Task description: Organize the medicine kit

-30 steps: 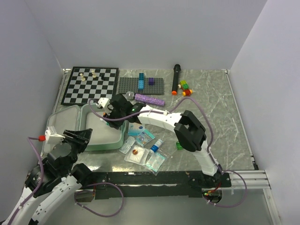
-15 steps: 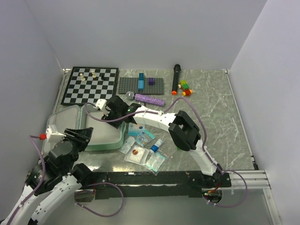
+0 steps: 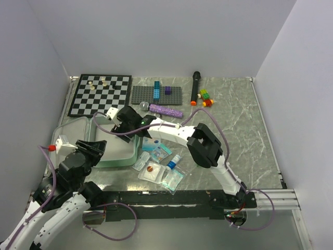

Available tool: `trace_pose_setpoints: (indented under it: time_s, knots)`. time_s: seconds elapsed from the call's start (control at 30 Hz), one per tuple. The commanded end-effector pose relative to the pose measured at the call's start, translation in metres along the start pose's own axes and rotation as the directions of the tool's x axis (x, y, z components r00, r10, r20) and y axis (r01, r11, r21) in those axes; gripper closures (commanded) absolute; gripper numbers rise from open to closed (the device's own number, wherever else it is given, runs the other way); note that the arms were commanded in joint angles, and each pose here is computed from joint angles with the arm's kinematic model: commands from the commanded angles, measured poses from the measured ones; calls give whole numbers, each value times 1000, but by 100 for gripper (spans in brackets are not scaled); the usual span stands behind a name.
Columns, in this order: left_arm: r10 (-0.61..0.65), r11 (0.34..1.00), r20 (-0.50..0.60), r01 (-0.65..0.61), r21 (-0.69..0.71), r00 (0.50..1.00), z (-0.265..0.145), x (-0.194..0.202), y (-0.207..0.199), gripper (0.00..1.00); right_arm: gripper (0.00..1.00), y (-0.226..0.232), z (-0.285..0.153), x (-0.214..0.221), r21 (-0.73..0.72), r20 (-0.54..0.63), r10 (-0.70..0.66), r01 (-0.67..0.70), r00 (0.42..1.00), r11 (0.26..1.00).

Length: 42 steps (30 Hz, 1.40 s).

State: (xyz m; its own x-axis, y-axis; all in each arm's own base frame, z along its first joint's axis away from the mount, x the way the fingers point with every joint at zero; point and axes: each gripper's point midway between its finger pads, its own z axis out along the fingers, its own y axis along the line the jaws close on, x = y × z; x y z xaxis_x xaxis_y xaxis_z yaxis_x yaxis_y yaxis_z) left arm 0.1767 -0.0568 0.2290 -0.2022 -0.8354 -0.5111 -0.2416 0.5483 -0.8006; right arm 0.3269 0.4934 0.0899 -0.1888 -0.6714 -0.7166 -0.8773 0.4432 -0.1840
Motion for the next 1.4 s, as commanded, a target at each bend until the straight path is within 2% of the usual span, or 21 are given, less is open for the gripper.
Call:
trace_pose_setpoints:
  time_s: [0.0, 0.07, 0.13, 0.2, 0.37, 0.5, 0.7, 1.07, 1.27, 1.37]
  knots:
    - [-15, 999, 23, 15, 39, 1000, -3, -8, -11, 54, 26, 3, -59, -51, -52, 152, 145, -139, 978, 989]
    - [-19, 999, 28, 18, 40, 999, -3, -10, -11, 54, 35, 17, -67, -53, -124, 146, 200, -183, 969, 975]
    - [-24, 999, 27, 22, 43, 999, -3, -8, -10, 54, 49, 31, -67, -50, -179, 106, 226, -206, 968, 962]
    - [-25, 999, 19, 24, 43, 1000, -2, -6, -9, 54, 58, 44, -63, -39, -213, 51, 270, -254, 962, 944]
    - [-22, 999, 5, 22, 39, 1000, 1, 0, -7, 54, 69, 62, -40, -5, -225, -83, 308, -319, 948, 921]
    - [-19, 999, -3, 19, 37, 1000, 3, 2, -7, 54, 71, 69, -22, 13, -213, -163, 328, -358, 930, 909]
    - [-17, 999, -10, 18, 29, 1000, 4, 5, -4, 54, 72, 55, -7, 22, -118, -188, 388, -413, 902, 903]
    - [-7, 1000, -9, 7, 27, 1000, 7, 7, -5, 54, 70, -5, 7, 48, 128, -241, 509, -493, 826, 861]
    - [-2, 1000, -13, 2, 19, 1000, 10, 10, -2, 54, 68, -22, 5, 49, 175, -230, 525, -495, 820, 851]
    - [1, 1000, -10, 0, 19, 1000, 11, 10, -2, 53, 65, -26, -4, 33, 154, -174, 523, -501, 835, 852]
